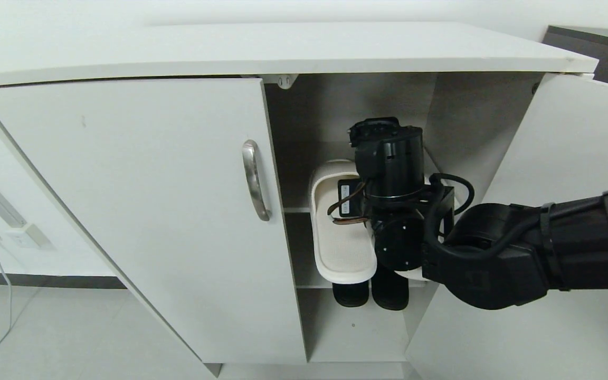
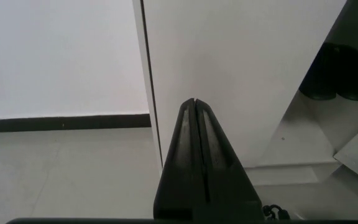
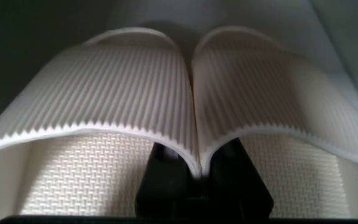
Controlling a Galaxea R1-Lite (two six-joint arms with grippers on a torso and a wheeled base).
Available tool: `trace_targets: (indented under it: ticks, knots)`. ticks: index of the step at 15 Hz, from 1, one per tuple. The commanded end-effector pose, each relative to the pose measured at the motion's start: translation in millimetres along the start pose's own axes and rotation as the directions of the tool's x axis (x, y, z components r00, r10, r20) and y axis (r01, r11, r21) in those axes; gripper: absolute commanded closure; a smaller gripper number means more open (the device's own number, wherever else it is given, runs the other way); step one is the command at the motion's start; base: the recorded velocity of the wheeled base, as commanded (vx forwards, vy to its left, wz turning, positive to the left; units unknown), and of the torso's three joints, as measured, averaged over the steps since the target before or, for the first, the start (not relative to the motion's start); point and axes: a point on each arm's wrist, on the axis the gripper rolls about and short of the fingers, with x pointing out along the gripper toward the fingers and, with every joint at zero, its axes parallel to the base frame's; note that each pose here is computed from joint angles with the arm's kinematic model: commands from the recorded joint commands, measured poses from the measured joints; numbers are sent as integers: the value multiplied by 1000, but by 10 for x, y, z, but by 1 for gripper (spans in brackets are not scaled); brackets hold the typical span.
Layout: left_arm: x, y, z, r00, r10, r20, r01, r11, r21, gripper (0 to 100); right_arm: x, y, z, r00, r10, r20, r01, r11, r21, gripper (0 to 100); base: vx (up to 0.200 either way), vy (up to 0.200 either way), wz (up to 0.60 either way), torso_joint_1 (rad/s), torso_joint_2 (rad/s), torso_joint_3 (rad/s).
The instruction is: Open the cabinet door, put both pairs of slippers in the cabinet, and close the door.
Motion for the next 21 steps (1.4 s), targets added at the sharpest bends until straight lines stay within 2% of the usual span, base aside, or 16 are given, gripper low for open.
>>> trace_targets:
  ticks: [1, 4, 11, 21]
  knots:
    - [1, 0, 0, 1000, 0, -2, 0, 1000, 0, 100, 143, -25, 5, 1000, -19, 5, 19, 1000, -7, 100, 0, 0, 0, 0, 0, 0]
    - [0, 0, 0, 1000, 1, 0, -1, 1000, -2, 100, 431, -33, 66, 998, -55, 29, 55, 998, 4, 100, 0, 0, 0, 0, 0, 0]
    - [0, 0, 0, 1000, 2, 0, -2, 1000, -3, 100, 668, 41, 298, 997, -66, 41, 65, 998, 17, 100, 0, 0, 0, 0, 0, 0]
    - [0, 1, 0, 1000, 5, 0, -5, 1000, -11, 100, 789, 80, 263, 996, -77, 34, 77, 997, 11, 100, 0, 0, 0, 0, 0, 0]
